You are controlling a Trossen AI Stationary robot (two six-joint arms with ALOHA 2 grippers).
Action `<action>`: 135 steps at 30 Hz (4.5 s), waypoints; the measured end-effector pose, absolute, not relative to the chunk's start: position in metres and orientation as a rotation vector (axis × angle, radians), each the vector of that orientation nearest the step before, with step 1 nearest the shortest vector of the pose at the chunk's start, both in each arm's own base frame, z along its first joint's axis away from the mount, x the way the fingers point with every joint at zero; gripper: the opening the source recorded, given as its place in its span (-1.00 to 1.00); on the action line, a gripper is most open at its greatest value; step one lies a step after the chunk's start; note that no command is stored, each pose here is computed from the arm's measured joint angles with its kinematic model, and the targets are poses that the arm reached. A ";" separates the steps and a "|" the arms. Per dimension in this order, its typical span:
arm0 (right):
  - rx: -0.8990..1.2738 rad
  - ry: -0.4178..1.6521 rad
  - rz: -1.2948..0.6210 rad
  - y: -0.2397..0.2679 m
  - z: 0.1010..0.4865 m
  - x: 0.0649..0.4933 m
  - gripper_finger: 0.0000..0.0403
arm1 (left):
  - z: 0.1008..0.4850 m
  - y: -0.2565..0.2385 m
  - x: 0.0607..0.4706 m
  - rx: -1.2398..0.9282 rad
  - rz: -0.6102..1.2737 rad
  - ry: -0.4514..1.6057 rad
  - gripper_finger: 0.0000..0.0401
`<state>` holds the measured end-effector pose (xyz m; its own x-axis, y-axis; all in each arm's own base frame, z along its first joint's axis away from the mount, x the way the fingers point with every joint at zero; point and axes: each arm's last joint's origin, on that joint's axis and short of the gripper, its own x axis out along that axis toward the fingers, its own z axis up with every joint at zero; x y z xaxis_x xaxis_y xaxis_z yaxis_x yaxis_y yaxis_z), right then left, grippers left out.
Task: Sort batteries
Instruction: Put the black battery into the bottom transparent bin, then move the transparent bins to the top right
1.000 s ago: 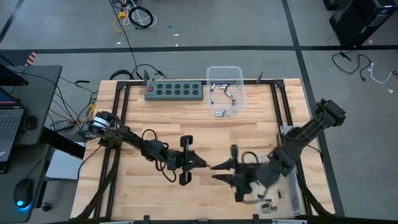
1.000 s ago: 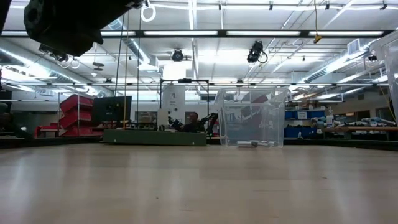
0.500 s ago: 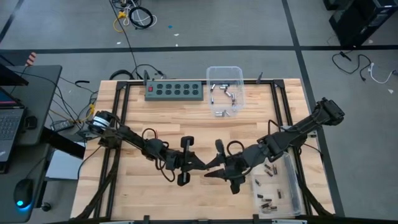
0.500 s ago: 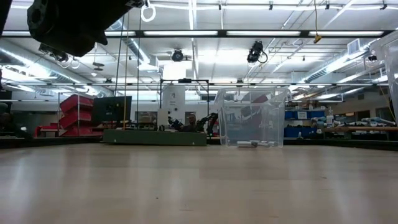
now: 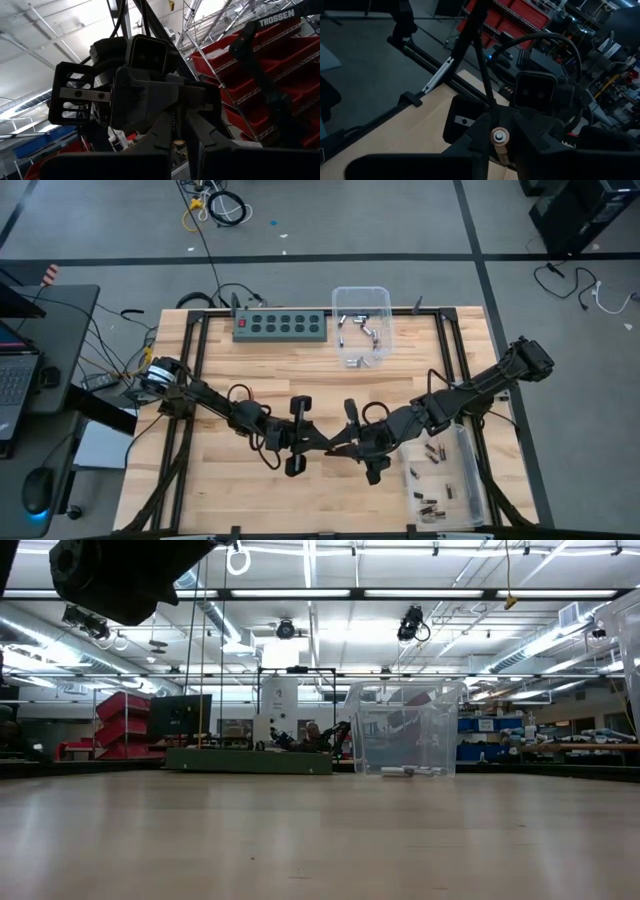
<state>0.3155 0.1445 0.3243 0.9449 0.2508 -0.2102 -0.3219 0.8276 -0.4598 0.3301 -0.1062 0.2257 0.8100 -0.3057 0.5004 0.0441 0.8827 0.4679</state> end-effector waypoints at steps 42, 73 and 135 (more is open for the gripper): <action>0.561 1.405 -0.054 0.120 0.332 0.176 -0.88 | 0.182 -0.088 0.311 0.357 0.257 -0.235 0.04; 0.548 1.554 -0.244 0.155 0.290 0.146 -0.80 | 0.184 -0.087 0.310 0.364 0.277 -0.247 0.04; 0.699 1.789 -0.878 0.166 0.297 0.068 -0.99 | 0.170 -0.111 0.304 0.472 0.273 -0.095 -0.87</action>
